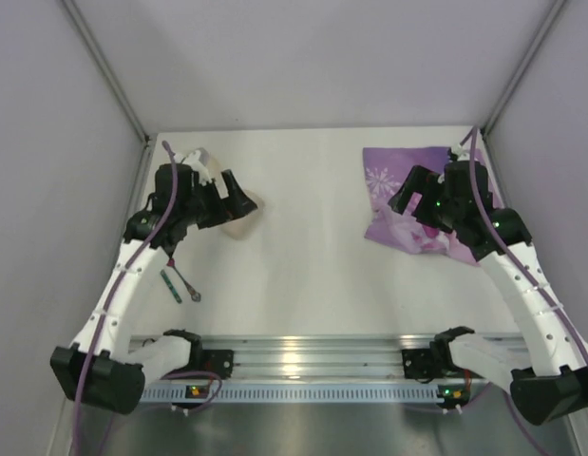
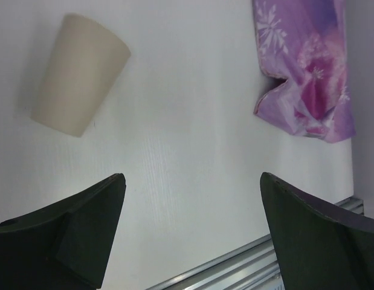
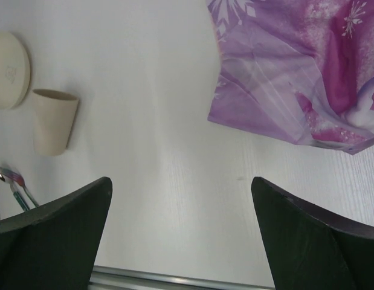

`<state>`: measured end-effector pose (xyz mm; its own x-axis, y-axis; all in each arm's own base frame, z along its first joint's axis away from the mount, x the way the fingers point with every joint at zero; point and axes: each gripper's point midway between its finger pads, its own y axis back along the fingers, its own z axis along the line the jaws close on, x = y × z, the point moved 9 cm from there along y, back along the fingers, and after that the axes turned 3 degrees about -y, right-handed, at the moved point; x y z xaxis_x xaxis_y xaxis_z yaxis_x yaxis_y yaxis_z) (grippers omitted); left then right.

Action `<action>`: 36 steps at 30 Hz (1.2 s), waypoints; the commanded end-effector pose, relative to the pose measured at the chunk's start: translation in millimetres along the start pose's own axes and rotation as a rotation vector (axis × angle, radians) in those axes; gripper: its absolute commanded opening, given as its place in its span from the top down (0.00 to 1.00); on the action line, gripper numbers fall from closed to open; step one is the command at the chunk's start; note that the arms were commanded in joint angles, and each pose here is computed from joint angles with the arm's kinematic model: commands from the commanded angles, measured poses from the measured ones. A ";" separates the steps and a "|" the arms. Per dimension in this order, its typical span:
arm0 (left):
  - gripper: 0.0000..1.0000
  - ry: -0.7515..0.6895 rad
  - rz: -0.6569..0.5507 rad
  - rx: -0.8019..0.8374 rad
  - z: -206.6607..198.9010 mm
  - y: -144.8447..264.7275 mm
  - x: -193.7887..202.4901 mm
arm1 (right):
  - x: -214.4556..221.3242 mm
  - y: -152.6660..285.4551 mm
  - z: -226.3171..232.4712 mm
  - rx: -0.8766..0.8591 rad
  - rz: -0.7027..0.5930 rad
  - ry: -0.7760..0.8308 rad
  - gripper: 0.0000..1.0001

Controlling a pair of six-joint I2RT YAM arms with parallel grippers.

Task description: Set the dinner table for one person

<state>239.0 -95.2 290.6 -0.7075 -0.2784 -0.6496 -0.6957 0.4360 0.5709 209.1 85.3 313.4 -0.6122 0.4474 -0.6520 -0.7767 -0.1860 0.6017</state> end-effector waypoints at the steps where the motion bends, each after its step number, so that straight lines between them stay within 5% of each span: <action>1: 0.02 0.088 -0.115 0.025 -13.1 35.5 -0.8 | -1.8 15.1 1.4 -0.023 -0.026 0.003 0.00; 3: 0.02 0.070 -0.101 0.179 -20.7 31.9 5.9 | -1.0 19.9 -1.3 -0.022 -0.041 0.019 0.00; 5: 0.02 0.125 -0.070 0.166 -14.0 21.7 16.9 | -0.6 22.2 -2.8 -0.012 -0.037 0.037 0.00; 14: 0.01 0.019 0.056 -0.178 12.3 -5.4 18.4 | 5.5 41.3 -11.6 -0.005 -0.041 0.071 0.00; 18: 0.01 -0.099 0.205 -0.156 -20.7 -35.6 50.3 | 34.7 9.3 4.2 -0.216 0.214 0.107 0.00; 23: 0.02 -0.068 0.250 -0.064 -46.7 -39.0 67.0 | 79.8 -28.0 21.2 -0.403 0.483 0.102 0.00; 36: 0.02 -0.041 0.328 -0.144 -16.4 -25.7 110.8 | 201.8 -42.3 30.7 -0.594 0.974 0.075 0.00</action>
<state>185.2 -155.9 219.2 -0.8832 -0.0851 -0.4612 -0.4559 0.3866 0.8017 123.8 191.0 156.8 -0.9919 -0.1141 -0.0565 0.0438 -0.7226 0.6899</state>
